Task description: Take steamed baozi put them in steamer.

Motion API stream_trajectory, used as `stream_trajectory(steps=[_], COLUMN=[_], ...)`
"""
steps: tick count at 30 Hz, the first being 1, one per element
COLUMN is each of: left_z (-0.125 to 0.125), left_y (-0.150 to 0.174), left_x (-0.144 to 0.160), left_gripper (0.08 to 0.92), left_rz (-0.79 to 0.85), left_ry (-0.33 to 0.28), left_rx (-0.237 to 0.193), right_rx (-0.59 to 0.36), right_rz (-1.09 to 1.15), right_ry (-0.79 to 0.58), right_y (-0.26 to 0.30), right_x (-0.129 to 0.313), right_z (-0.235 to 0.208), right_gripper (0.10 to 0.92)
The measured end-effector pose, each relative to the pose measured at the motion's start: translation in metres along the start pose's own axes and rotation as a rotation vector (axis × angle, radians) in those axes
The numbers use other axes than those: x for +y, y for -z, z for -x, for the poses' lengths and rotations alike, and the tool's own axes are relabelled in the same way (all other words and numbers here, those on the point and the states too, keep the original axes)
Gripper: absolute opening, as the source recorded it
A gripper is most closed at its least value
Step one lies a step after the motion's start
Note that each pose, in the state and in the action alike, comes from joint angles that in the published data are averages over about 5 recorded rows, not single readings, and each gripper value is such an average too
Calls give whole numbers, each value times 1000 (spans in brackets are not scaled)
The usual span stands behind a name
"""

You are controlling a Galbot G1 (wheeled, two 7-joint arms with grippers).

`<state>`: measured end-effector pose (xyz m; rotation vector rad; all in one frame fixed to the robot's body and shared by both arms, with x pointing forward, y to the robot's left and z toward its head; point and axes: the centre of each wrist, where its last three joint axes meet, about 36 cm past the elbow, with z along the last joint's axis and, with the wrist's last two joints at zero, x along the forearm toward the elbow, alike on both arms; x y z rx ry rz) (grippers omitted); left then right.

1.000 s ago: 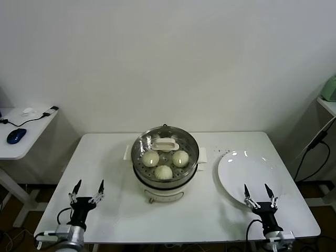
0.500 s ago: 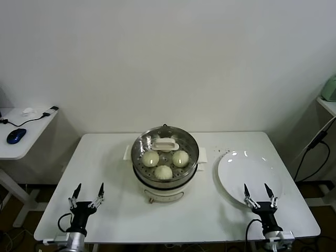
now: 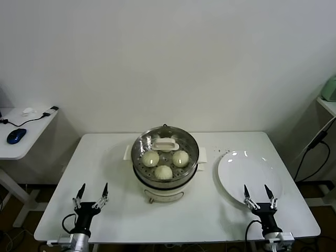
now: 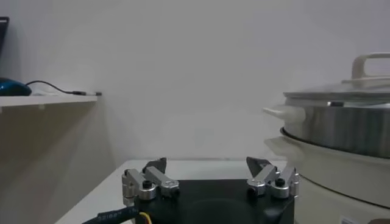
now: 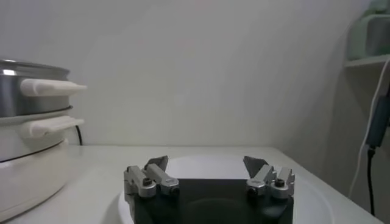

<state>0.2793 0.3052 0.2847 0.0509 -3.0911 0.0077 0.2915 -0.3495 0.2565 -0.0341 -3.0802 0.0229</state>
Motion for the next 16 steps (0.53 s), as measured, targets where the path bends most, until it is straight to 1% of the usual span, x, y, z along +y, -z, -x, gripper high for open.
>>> stream_trajectory(steps=[16], left_z=[-1], left_y=[0], left_x=[-2], left_gripper=[823], left_rz=[5], left_ry=[-8], left_rx=[3], right_rx=[-4], right_rz=[5], right_ry=[2], right_y=[0], right_x=[1], right_z=[2], right_gripper=[823])
